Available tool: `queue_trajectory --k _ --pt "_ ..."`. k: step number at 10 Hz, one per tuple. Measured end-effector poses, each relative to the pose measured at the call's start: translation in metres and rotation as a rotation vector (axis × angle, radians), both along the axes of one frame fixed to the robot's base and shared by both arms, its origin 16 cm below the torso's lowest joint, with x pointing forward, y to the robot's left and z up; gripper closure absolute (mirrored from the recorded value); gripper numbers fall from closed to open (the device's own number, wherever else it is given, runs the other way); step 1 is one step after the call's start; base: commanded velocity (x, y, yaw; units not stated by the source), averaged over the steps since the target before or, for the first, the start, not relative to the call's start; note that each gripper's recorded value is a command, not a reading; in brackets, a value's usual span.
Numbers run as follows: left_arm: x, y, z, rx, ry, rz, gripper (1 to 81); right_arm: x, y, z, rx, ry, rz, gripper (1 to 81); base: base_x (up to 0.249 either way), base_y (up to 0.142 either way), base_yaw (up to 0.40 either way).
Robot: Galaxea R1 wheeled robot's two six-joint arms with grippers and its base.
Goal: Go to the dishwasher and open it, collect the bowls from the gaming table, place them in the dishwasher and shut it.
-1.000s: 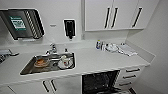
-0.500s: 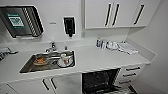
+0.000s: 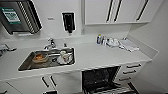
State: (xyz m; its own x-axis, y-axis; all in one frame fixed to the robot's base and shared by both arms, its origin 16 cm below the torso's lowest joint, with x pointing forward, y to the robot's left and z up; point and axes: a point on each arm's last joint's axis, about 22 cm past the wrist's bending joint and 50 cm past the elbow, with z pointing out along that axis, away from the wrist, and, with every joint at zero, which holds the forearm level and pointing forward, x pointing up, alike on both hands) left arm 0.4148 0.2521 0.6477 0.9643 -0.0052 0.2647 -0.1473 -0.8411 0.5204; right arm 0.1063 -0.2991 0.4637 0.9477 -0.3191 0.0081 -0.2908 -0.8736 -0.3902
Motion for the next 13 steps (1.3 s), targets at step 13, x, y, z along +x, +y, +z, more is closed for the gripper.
queue_trajectory --k 13 --pt "0.037 -0.044 0.018 0.027 0.003 -0.084 81.1 0.001 0.025 -0.004 0.023 -0.002 0.009 81.1 0.046 0.0 0.0"
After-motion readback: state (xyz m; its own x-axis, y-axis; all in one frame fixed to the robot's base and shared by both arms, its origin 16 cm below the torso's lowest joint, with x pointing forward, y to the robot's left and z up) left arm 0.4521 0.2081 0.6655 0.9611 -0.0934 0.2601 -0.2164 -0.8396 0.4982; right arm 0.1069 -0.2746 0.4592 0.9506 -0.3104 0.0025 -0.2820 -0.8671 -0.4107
